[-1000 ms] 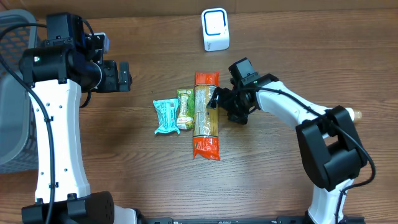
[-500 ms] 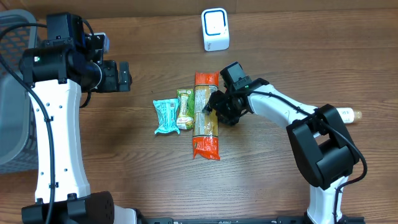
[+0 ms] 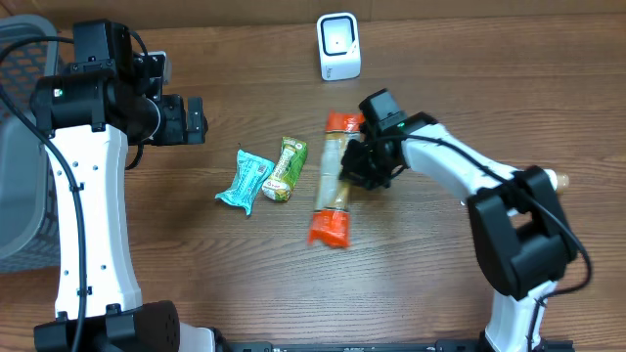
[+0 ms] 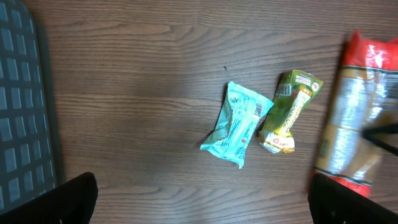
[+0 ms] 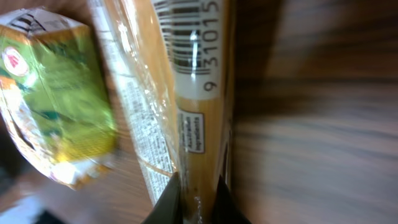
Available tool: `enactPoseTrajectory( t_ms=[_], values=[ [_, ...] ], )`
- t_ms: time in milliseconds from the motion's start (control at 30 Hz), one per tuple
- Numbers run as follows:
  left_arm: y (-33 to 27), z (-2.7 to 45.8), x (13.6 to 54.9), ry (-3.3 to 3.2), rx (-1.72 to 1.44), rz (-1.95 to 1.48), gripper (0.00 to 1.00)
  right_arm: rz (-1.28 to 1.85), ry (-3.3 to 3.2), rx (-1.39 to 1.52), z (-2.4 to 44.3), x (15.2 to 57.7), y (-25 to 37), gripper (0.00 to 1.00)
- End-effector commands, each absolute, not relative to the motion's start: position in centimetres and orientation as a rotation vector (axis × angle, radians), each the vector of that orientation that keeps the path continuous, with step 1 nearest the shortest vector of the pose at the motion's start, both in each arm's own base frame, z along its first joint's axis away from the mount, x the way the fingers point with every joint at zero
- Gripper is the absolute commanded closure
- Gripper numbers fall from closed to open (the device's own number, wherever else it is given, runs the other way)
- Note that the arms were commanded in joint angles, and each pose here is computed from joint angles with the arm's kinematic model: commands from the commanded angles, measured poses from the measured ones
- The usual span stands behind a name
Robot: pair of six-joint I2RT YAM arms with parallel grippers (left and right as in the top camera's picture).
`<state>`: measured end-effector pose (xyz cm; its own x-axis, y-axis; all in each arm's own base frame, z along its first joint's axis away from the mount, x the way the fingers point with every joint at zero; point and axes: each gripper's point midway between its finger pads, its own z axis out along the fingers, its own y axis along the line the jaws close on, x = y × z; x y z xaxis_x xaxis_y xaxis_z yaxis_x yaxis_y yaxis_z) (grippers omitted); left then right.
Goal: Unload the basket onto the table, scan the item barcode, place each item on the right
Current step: 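Grasp the spaghetti package with the right gripper, adjusting grip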
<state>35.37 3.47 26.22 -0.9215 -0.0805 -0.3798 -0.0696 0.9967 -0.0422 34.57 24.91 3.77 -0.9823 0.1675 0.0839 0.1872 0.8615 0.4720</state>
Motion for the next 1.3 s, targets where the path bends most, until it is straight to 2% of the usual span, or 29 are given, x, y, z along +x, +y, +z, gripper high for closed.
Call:
enactPoseTrajectory(
  t_ms=[0,100,267,567,667,833,933,1100,1200,1267],
  values=[
    [3.6,26.1,35.4,2.752,-0.084,-0.046,0.01,-0.678,-3.310,0.059,11.2,37.8,22.7,0.96],
    [3.6,26.1,35.4,2.752,-0.083,-0.046,0.00,-0.402,-3.386,0.222,12.6,37.6,20.5,0.96],
    [3.6,26.1,35.4,2.752,-0.084,-0.046,0.01,0.157,-3.447,0.298,12.2,37.3,17.2,0.96],
    [3.6,26.1,35.4,2.752,-0.084,-0.046,0.00,0.534,-3.267,0.623,7.1,34.3,19.8,0.96],
    [3.6,26.1,35.4,2.752,-0.084,-0.046,0.00,0.481,-3.207,0.701,5.8,32.6,21.6,0.76],
    [3.6,26.1,35.4,2.752,-0.084,-0.046,0.01,0.263,-3.143,0.858,6.4,30.8,24.6,0.56],
    [3.6,26.1,35.4,2.752,-0.084,-0.046,0.01,0.223,-3.172,0.831,8.1,31.9,24.3,0.44],
    [3.6,26.1,35.4,2.752,-0.084,-0.046,0.00,0.149,-3.206,0.775,9.9,34.7,21.9,0.09],
    [3.6,26.1,35.4,2.752,-0.084,-0.046,0.00,-0.046,-3.162,0.761,9.4,35.3,21.1,0.01],
    [3.6,26.1,35.4,2.752,-0.084,-0.046,0.01,-0.260,-3.098,0.788,9.1,35.0,21.5,0.00]
  ],
)
